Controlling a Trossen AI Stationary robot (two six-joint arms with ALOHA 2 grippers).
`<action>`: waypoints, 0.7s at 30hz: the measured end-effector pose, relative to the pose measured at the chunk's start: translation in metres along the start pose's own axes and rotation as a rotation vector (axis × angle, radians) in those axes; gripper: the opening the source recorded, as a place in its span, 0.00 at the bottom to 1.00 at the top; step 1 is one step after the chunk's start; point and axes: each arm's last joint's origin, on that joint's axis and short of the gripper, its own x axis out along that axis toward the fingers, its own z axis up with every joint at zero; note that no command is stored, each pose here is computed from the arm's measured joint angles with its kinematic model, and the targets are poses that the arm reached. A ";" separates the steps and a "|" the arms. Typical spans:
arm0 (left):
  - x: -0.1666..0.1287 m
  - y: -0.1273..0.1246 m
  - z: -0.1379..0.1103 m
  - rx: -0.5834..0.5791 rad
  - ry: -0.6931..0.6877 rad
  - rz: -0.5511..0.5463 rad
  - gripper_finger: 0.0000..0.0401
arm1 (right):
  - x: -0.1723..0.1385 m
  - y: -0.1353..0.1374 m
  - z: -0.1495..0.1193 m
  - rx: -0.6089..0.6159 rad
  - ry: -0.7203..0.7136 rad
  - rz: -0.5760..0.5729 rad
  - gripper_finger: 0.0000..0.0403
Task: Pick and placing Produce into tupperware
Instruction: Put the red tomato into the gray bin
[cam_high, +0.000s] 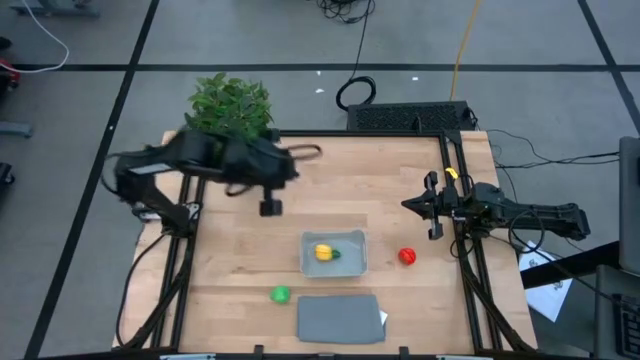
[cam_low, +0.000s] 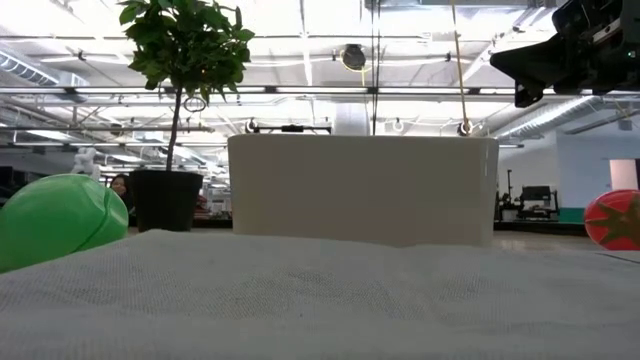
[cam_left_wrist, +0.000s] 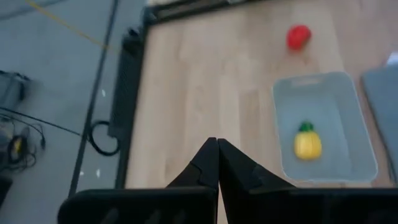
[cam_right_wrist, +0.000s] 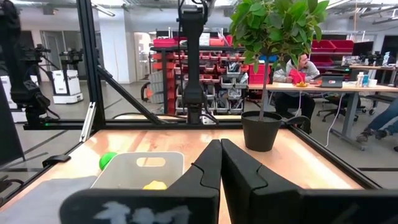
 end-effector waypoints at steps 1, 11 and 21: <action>-0.006 0.005 -0.005 -0.014 -0.014 0.021 0.00 | 0.000 0.000 0.000 0.000 0.002 0.000 0.00; -0.034 0.017 -0.079 -0.208 -0.200 0.103 0.00 | 0.000 0.000 -0.001 -0.002 0.010 0.000 0.00; 0.010 -0.023 -0.139 -0.173 -0.641 -0.159 0.00 | 0.000 0.000 -0.003 0.016 0.034 -0.001 0.00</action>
